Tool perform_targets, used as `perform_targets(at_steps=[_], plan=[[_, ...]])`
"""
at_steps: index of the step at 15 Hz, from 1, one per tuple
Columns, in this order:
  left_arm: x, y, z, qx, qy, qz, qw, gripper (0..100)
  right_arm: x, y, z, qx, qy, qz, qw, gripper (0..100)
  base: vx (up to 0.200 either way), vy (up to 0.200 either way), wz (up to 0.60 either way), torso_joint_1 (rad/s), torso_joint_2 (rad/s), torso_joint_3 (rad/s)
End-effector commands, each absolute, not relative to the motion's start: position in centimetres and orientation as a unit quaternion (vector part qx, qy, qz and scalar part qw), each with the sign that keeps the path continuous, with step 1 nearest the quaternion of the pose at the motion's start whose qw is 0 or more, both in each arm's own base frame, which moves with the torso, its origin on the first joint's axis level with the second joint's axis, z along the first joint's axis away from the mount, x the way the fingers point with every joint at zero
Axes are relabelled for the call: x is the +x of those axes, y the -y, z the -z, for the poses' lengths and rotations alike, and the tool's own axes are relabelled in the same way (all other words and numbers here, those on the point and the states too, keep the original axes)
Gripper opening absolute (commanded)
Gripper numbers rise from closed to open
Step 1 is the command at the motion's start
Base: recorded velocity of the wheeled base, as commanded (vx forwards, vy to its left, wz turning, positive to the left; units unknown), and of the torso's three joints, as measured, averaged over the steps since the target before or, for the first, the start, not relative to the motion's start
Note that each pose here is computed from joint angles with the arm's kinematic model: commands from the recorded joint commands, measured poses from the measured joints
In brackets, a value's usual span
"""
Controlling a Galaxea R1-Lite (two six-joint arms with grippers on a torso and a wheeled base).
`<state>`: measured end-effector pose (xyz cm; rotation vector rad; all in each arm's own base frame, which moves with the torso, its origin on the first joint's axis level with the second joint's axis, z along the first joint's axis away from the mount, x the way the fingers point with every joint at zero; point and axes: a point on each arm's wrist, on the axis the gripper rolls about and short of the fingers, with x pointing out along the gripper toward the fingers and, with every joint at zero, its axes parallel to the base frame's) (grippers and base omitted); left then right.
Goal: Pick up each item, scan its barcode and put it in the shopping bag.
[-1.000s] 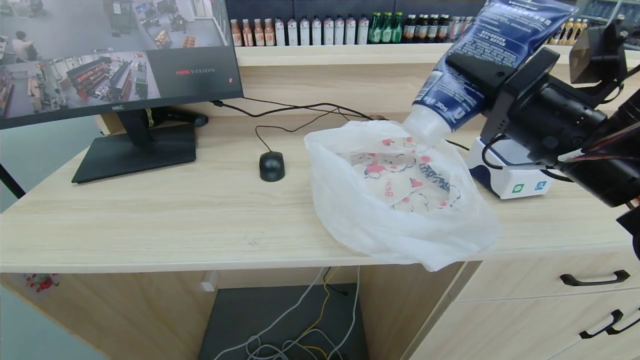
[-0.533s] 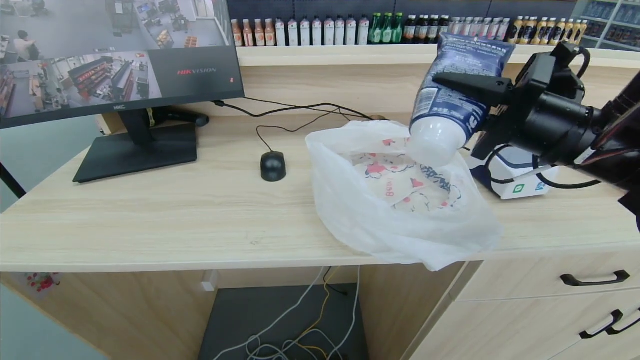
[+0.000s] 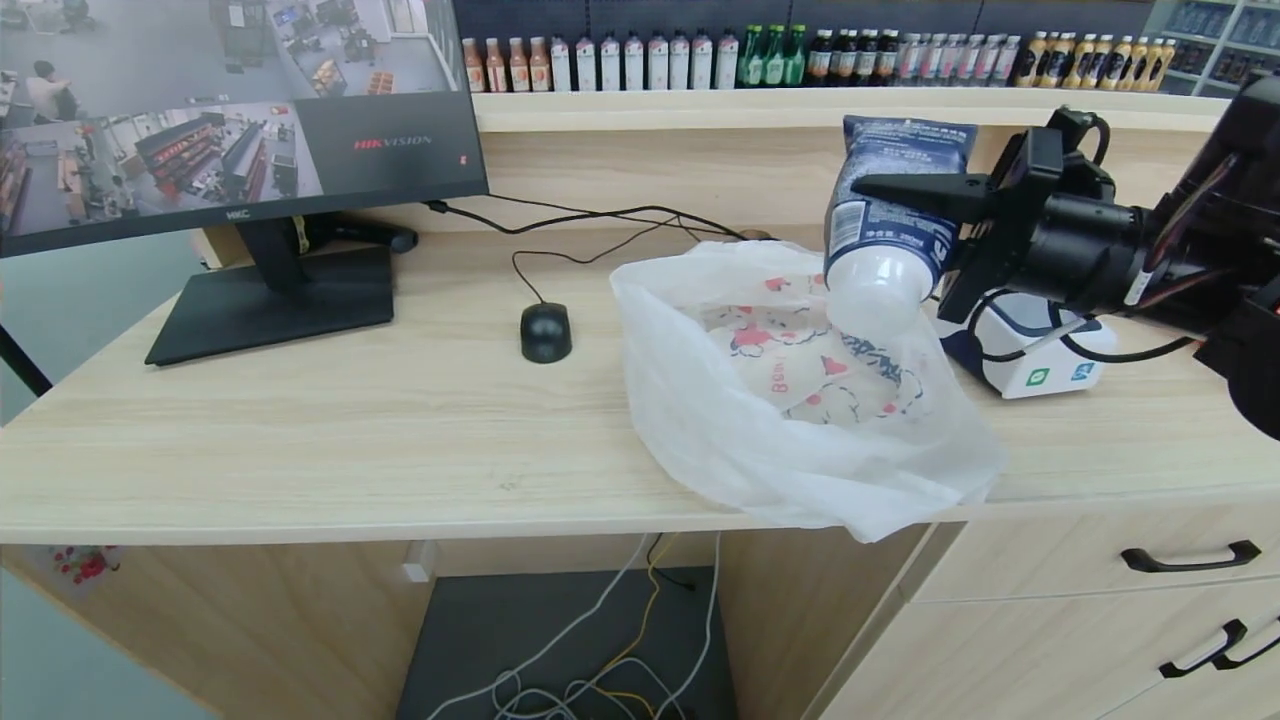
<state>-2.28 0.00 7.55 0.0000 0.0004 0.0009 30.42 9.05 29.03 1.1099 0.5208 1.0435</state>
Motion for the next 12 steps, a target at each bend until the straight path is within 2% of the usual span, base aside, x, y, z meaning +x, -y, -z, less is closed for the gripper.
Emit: perform_targets(at_steps=[1,12], plan=[[-2.3,0.0,-7.5,0.000,0.000,-0.001,1.000,100,31.3,-9.6,-28.1,0.499,-0.246,-0.464,0.689,0,0.000,0.000,0.00,0.000,0.00,0.000],[-2.3,0.0,-7.5,0.000,0.000,-0.001,1.000,100,32.6,-10.3,-24.1,0.506,-0.288,-0.432,0.688,0,0.000,0.000,0.00,0.000,0.00,0.000]])
